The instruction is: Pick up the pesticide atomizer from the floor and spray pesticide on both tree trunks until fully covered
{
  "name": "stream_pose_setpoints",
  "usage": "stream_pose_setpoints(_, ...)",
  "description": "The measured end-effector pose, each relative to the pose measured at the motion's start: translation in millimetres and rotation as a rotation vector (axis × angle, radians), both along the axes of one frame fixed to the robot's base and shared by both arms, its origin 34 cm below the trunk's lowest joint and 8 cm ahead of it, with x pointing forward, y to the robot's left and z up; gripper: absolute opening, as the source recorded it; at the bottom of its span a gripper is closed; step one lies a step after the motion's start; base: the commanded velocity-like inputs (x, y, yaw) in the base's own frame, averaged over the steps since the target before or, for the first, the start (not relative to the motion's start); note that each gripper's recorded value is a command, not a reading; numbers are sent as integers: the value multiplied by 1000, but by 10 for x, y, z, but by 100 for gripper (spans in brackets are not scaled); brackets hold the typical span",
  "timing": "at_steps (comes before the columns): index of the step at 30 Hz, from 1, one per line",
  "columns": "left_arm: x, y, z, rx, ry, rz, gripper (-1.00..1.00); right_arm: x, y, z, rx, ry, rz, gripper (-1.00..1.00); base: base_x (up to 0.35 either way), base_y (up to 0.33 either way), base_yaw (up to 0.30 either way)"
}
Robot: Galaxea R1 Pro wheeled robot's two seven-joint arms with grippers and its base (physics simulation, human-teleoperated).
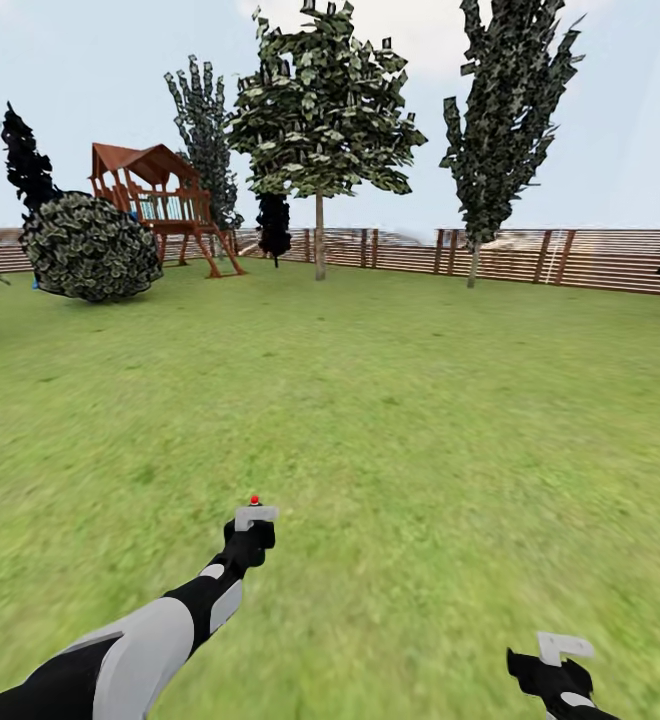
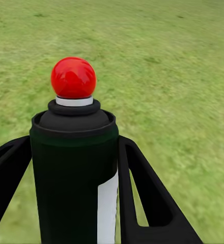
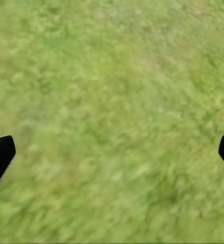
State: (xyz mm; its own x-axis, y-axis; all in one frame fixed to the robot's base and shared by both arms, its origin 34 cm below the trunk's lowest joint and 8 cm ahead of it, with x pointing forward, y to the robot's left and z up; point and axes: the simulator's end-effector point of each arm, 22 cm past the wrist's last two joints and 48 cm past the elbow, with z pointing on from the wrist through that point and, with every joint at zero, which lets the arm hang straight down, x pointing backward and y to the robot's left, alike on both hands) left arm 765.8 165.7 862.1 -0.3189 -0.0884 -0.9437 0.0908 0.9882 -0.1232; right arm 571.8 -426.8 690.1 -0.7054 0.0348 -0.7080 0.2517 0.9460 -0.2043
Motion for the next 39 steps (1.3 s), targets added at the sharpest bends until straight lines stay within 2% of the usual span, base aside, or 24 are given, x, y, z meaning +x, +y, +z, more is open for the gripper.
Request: stream_pose_setpoints(39, -11, 0, -95, 0, 15, 0, -100, -101, 11, -109, 1, 26, 2, 100, 350, 0, 0)
